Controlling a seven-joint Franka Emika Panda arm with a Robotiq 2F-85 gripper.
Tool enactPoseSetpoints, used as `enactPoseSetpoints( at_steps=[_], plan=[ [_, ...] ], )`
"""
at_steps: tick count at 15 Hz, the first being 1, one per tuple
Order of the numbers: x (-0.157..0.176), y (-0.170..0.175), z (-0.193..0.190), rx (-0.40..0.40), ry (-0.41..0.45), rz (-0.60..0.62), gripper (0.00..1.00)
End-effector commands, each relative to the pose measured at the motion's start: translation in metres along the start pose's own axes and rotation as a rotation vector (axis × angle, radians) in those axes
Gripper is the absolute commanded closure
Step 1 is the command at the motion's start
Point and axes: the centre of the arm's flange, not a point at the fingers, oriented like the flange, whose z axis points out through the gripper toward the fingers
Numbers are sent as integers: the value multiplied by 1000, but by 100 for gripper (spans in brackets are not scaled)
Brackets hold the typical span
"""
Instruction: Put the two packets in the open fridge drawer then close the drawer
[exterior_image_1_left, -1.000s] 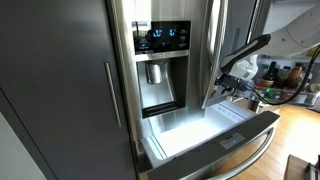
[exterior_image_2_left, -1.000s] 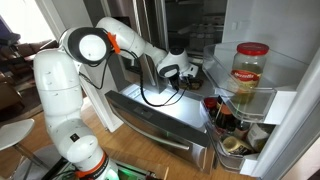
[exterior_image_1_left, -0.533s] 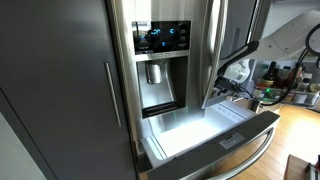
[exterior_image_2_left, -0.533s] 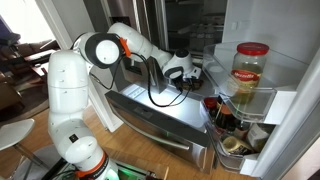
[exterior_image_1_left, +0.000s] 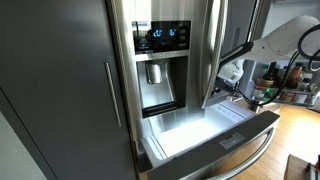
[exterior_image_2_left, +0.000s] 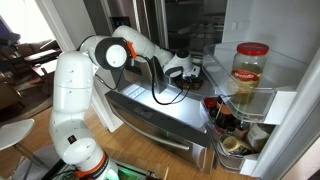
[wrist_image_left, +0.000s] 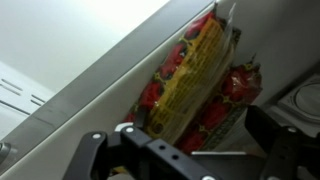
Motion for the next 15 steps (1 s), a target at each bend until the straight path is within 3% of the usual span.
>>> enactPoseSetpoints(
  at_steps=[1,8,9,10,15],
  plan=[
    [12,9,18,23,-16,1,0],
    [24,10,36,13,-14,11,0],
    [25,10,38,15,-18,13,8],
    [25,11,41,14,-19,12,26],
    [30,11,43,20,-42,14,62]
  ],
)
